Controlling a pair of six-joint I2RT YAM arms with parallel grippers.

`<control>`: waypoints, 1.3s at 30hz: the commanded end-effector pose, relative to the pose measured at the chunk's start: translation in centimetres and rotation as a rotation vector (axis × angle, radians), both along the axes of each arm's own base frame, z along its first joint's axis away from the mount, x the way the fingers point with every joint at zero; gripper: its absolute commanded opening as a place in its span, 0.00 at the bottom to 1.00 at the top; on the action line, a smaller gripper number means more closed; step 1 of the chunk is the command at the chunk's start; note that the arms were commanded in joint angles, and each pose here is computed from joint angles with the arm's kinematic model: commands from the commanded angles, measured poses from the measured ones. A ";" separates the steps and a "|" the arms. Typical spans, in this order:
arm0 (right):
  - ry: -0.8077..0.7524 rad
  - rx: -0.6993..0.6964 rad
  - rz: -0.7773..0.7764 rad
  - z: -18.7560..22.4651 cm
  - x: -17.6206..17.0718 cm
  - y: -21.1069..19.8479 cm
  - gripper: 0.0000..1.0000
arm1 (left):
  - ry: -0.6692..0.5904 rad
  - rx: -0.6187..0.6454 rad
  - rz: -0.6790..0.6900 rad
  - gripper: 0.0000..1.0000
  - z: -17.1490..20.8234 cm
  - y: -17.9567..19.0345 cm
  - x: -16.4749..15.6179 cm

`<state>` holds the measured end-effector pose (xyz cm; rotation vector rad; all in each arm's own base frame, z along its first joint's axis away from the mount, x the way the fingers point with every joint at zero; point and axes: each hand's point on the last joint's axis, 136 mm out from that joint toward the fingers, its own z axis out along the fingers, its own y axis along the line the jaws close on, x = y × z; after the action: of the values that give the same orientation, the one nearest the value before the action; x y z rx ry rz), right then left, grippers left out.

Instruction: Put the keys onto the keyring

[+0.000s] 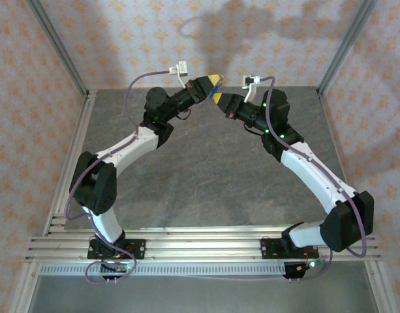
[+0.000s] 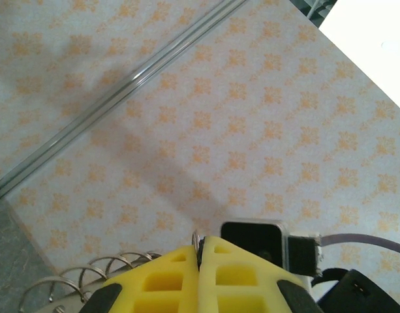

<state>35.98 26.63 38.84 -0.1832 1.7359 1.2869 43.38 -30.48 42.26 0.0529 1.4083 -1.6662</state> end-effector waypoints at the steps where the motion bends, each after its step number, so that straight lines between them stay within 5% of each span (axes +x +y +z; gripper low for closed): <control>1: -0.043 -0.008 0.133 0.6 -2.5 3.5 0.00 | -0.096 -0.063 -0.002 0.00 3.8 1.0 -2.2; 12: -0.005 -0.061 0.069 -1.2 -2.1 1.1 0.00 | -0.099 -0.062 0.002 0.00 3.9 1.2 -2.5; 17: -0.027 -0.015 0.020 0.4 -3.1 -2.2 0.22 | -0.095 -0.062 0.002 0.00 3.7 1.2 -2.5; 21: -0.081 0.013 -0.059 2.6 -4.1 -4.9 0.28 | -0.115 -0.079 0.001 0.00 4.1 1.3 -2.7; 28: -0.069 0.141 -0.267 5.2 -1.6 -7.8 0.30 | -0.109 -0.101 0.007 0.00 4.2 1.5 -2.6; 39: -0.010 0.371 -0.210 7.3 2.0 -6.0 0.30 | -0.109 -0.106 0.005 0.00 4.3 1.5 -2.8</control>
<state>38.69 20.94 40.60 0.2091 1.6148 1.3183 42.52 -29.85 43.34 0.0420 1.3492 -1.6911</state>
